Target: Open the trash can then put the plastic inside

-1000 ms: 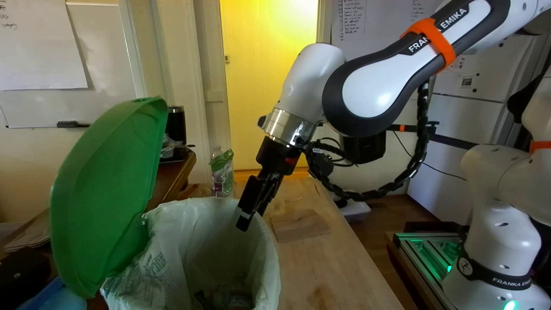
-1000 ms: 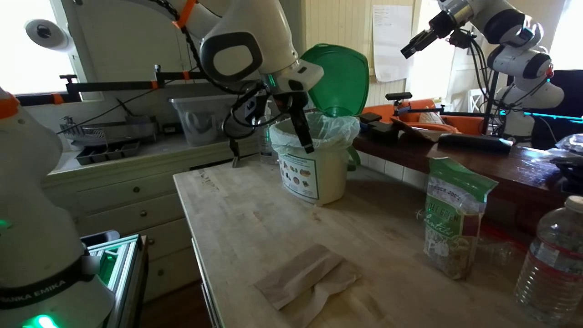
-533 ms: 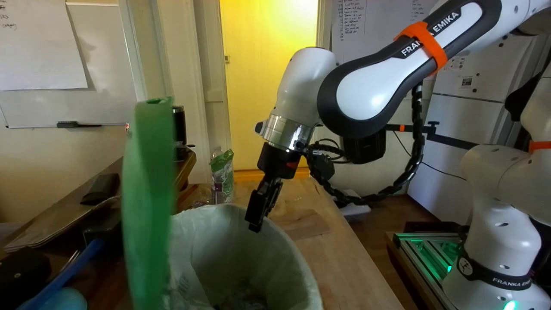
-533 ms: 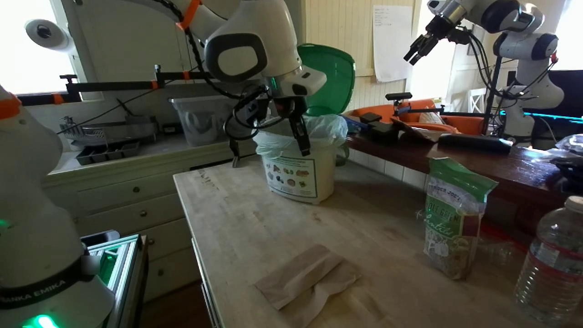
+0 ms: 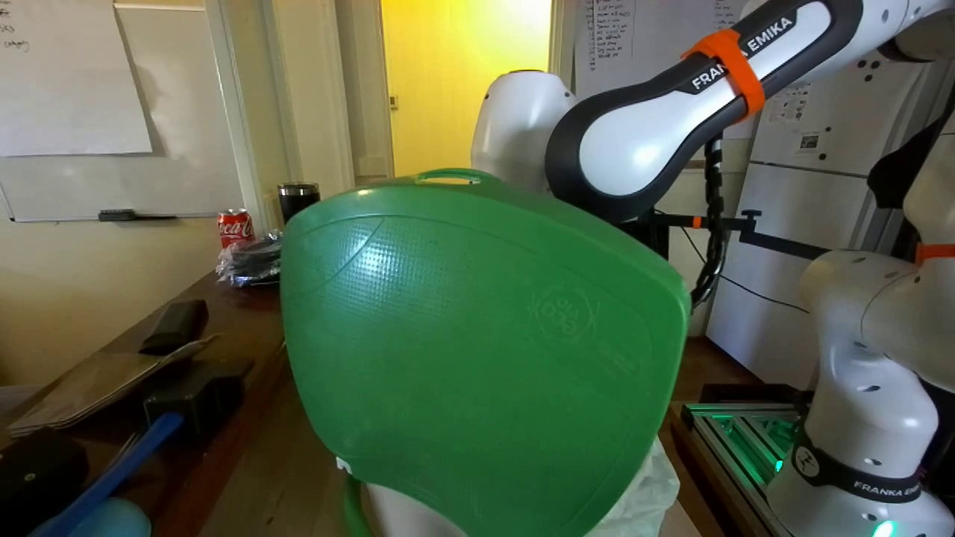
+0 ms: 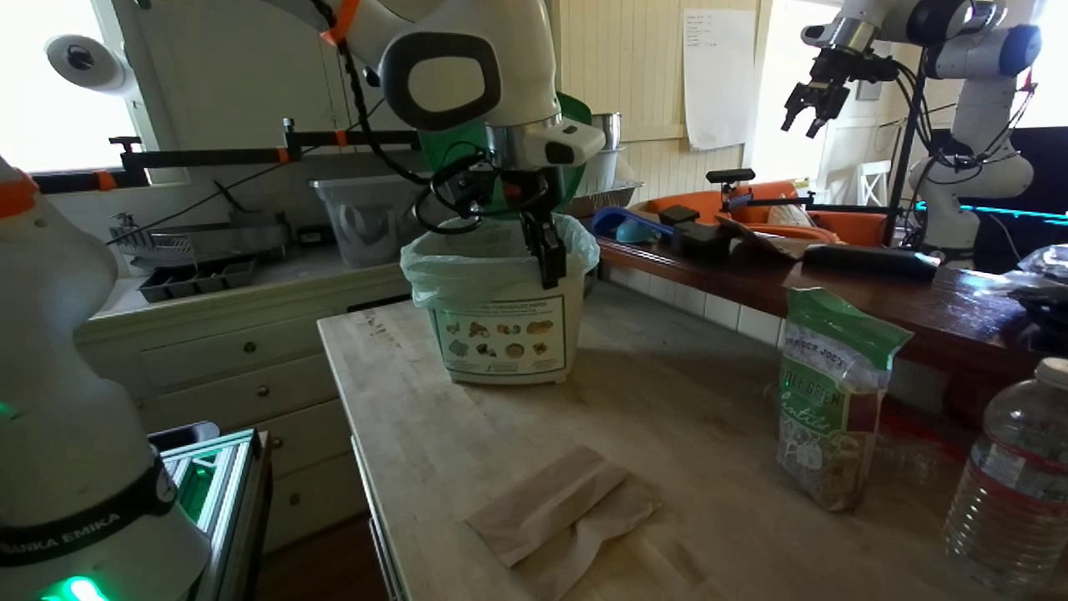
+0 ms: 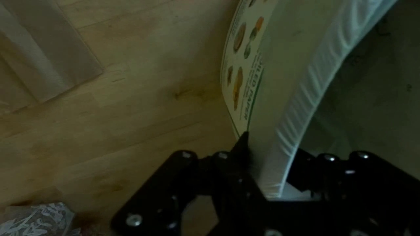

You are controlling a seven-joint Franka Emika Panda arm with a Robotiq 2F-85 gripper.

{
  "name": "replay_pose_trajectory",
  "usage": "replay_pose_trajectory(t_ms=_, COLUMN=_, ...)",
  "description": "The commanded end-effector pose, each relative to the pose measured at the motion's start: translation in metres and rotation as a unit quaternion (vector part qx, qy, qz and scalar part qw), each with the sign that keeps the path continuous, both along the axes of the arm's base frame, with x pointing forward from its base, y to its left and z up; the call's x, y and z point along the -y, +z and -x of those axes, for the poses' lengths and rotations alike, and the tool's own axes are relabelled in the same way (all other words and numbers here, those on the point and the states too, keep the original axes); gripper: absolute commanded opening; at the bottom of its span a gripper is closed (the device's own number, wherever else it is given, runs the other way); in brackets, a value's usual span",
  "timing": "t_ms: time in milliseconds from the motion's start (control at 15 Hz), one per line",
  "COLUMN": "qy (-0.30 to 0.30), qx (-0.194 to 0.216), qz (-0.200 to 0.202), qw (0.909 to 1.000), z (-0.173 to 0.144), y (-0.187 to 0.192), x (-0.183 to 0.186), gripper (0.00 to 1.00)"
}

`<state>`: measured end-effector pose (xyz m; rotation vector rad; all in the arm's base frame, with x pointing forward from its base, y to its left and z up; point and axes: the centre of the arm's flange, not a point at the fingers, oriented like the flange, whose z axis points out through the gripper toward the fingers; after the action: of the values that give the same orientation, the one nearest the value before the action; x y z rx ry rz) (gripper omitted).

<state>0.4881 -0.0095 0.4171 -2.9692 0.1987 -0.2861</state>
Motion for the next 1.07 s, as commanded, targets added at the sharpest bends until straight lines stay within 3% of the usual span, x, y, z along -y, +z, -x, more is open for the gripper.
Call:
replay_pose_trajectory(t_ms=0, qy=0.043, qx=-0.016, qz=0.031, qw=0.9985, z=-0.001, y=0.005, x=0.019, gripper=0.01)
replay_pose_trajectory(t_ms=200, qy=0.079, qx=-0.023, qz=0.044, qw=0.9956, z=-0.001, y=0.004, x=0.034, gripper=0.02)
replay_pose_trajectory(t_ms=600, qy=0.161, qx=0.008, qz=0.063, qw=0.985, z=-0.003, y=0.01, x=0.057, gripper=0.02)
replay_pose_trajectory(t_ms=667, qy=0.167, qx=0.014, qz=0.06, qw=0.984, z=-0.003, y=0.011, x=0.058, gripper=0.34)
replay_pose_trajectory(t_ms=733, qy=0.173, qx=0.018, qz=0.058, qw=0.9831, z=-0.002, y=0.012, x=0.059, gripper=0.35)
replay_pose_trajectory(t_ms=1000, qy=0.193, qx=0.036, qz=0.054, qw=0.979, z=-0.002, y=0.021, x=0.06, gripper=0.64)
